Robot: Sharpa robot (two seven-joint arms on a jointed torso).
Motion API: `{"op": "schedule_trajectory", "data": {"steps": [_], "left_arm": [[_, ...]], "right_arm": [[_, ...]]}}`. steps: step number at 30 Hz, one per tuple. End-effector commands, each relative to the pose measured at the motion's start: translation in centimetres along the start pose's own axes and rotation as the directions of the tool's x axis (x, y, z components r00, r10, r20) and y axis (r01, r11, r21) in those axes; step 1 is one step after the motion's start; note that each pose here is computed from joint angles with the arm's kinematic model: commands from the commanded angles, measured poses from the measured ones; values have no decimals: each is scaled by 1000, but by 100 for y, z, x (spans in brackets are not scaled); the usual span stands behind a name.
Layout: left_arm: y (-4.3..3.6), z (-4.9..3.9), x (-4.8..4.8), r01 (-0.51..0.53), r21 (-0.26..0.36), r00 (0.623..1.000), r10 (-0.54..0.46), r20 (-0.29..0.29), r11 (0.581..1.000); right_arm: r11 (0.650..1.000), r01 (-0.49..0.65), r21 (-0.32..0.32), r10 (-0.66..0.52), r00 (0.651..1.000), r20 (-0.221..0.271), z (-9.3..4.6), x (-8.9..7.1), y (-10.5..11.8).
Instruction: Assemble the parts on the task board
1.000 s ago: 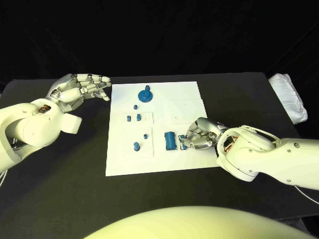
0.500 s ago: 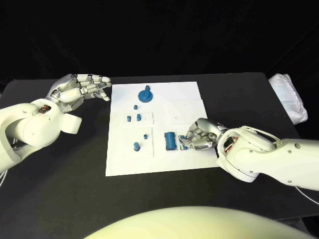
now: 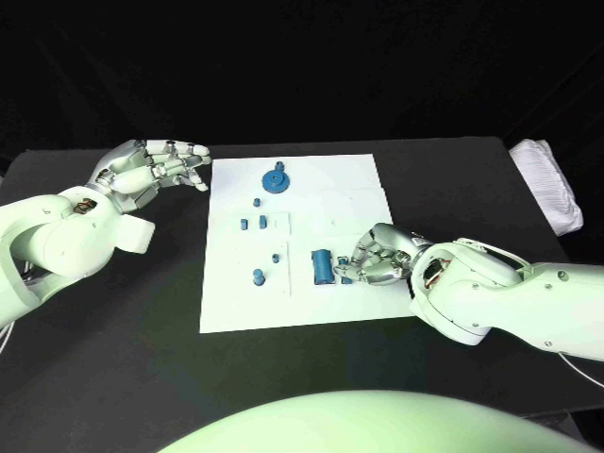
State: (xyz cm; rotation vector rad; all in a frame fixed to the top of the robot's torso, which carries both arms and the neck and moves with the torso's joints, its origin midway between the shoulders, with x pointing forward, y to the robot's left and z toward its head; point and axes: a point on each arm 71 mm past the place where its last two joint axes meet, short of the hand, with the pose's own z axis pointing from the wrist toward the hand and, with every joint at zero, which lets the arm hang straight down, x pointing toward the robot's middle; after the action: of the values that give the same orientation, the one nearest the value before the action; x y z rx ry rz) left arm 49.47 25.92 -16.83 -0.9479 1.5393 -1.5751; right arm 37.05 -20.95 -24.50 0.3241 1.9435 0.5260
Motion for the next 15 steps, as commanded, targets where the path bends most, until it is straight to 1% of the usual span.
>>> {"op": "schedule_trajectory", "data": {"steps": [1, 11, 15], "left_arm": [[-6, 2, 21, 3, 4, 1000, -3, -19, 1000], [-5, 0, 19, 2, 3, 1000, -2, -18, 1000], [-5, -1, 17, 2, 2, 1000, -2, -18, 1000]], "right_arm": [[1000, -4, -23, 4, 1000, 2, -2, 12, 22], [999, -12, -31, 12, 1000, 18, -10, -8, 12], [999, -16, -47, 17, 1000, 18, -31, -29, -13]]}}
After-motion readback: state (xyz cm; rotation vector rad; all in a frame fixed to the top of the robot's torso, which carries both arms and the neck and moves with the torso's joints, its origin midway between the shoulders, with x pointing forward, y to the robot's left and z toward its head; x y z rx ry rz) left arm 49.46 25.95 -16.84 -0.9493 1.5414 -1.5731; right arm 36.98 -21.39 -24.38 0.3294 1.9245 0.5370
